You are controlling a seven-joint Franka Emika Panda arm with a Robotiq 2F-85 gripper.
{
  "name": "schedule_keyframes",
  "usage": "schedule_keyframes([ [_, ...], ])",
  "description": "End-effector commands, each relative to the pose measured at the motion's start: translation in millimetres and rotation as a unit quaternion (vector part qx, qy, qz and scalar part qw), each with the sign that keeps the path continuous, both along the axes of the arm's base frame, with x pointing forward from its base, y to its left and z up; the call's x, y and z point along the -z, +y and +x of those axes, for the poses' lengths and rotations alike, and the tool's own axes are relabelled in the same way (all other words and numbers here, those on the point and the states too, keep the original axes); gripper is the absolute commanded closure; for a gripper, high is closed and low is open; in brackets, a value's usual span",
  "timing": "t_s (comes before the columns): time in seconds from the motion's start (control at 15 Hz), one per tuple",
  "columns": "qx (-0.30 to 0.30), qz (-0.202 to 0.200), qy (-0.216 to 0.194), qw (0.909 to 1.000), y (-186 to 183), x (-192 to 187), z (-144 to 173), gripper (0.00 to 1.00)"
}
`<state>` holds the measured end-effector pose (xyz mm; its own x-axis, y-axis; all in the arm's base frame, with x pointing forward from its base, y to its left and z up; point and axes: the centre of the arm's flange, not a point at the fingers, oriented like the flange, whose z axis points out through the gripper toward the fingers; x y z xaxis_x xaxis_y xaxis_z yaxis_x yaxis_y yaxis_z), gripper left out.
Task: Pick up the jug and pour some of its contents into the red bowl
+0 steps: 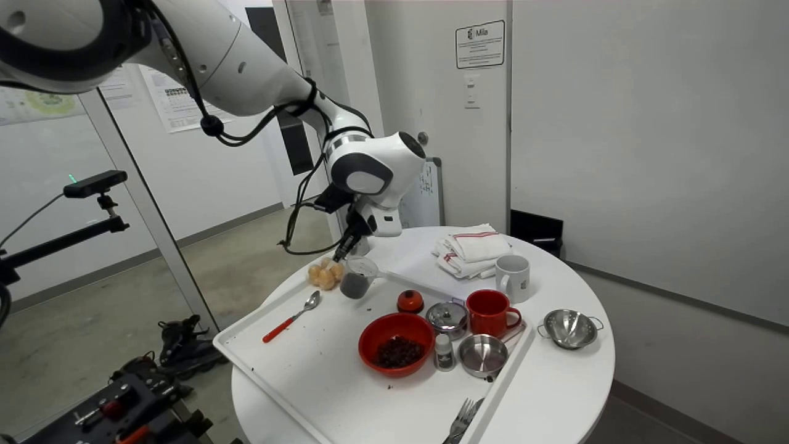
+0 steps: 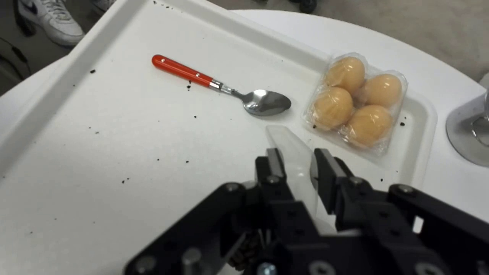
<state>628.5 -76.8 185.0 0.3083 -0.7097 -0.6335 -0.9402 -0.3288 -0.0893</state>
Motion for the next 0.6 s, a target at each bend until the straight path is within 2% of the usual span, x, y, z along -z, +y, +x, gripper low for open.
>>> schedule_keyframes([
  [0.0, 0.097, 0.020, 0.001, 0.9951, -19, -14, -37, 0.91],
  [0.33, 0.218, 0.054, -0.007, 0.9745, -41, -32, -66, 0.91],
  [0.53, 0.245, 0.088, -0.009, 0.9656, -56, -33, -82, 0.91],
])
